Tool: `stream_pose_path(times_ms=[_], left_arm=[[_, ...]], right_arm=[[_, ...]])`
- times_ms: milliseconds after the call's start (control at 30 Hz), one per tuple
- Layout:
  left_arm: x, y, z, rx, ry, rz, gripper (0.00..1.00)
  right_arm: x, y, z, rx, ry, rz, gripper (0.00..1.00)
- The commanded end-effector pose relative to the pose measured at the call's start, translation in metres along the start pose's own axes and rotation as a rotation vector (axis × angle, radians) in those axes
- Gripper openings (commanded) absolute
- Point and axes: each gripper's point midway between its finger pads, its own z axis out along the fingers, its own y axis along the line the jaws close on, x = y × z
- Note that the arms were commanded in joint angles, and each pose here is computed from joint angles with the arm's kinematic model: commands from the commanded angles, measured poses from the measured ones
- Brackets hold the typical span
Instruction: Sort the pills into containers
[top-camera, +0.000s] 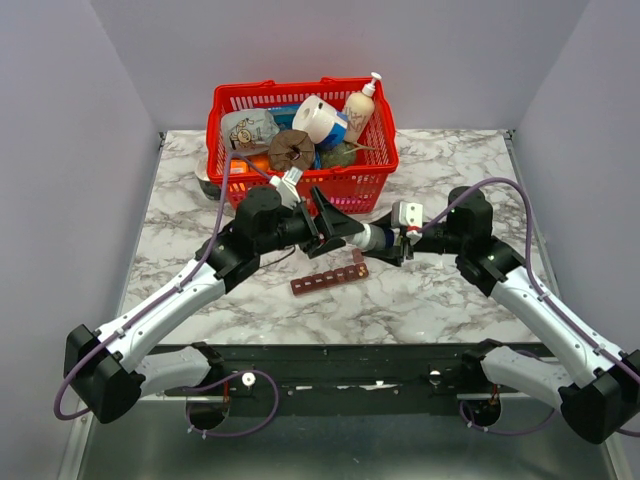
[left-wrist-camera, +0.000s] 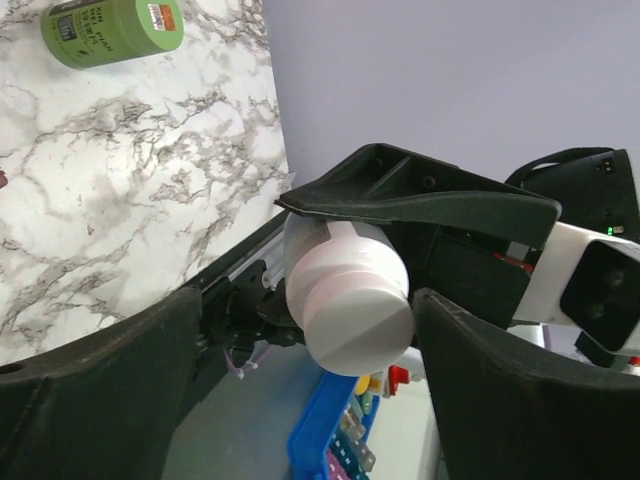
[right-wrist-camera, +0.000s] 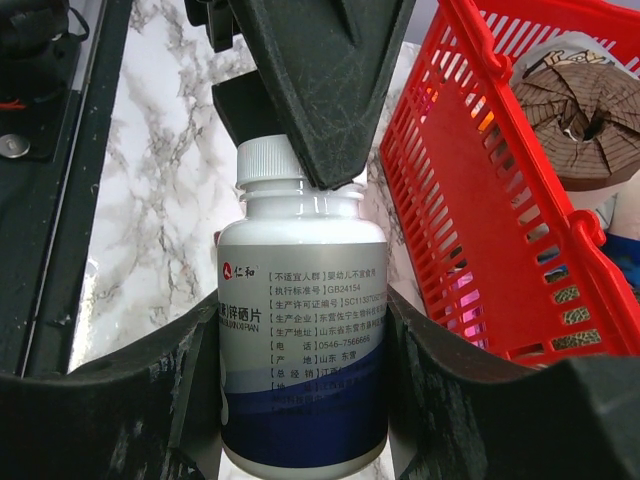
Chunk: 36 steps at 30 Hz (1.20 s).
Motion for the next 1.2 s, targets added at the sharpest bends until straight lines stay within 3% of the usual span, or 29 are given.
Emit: stream_pose_path(times_ms=[0,167,367,567,733,800,833,867,933,967,1033,1067,1133,1167], left_arm=[[-0.001,-0.014,0.0,0.045,-0.003,0.003,0.8],[0.006,-0.017,0.0,0.074,0.04,0.044,0.45],[0.02,-0.017,0.002,0.121,0.134,0.14,0.22],[0.041,-0.014,0.007,0.2,0.305,0.32,0.2],[0.058,0.002,0.0,0.266,0.438,0.654,0.22],[0.062,0.002,-0.008,0.318,0.441,0.78,0.27],[0.061,-0.003,-0.017,0.367,0.404,0.919,0.33],[0.059,-0.005,-0.021,0.394,0.37,0.993,0.45],[0.055,-0.013,-0.031,0.451,0.266,1.127,0.59],[0.055,-0.016,-0.034,0.468,0.237,1.157,0.71],[0.045,-0.026,-0.039,0.465,0.153,1.184,0.82],[0.041,-0.033,-0.04,0.465,0.122,1.166,0.93],[0.033,-0.051,-0.046,0.492,0.062,1.14,0.99],[0.031,-0.058,-0.05,0.494,0.056,1.054,0.99]], right_arm=[[0.0,-0.002,-0.001,0.019,0.003,-0.054,0.0],[0.001,-0.004,0.0,0.023,0.007,-0.039,0.0],[0.0,0.006,0.002,-0.016,-0.009,0.053,0.01],[-0.011,0.025,0.004,-0.112,-0.05,0.211,0.01],[-0.024,0.045,0.003,-0.23,-0.089,0.37,0.01],[-0.026,0.05,0.003,-0.245,-0.091,0.458,0.01],[-0.025,0.053,0.003,-0.253,-0.093,0.493,0.0],[-0.027,0.055,0.003,-0.27,-0.099,0.522,0.0],[-0.033,0.06,0.003,-0.298,-0.122,0.607,0.01],[-0.037,0.06,0.003,-0.302,-0.134,0.624,0.01],[-0.047,0.057,0.002,-0.306,-0.16,0.642,0.0],[-0.051,0.055,0.002,-0.305,-0.167,0.635,0.01],[-0.053,0.052,0.002,-0.296,-0.172,0.608,0.01],[-0.056,0.049,0.002,-0.287,-0.177,0.58,0.01]])
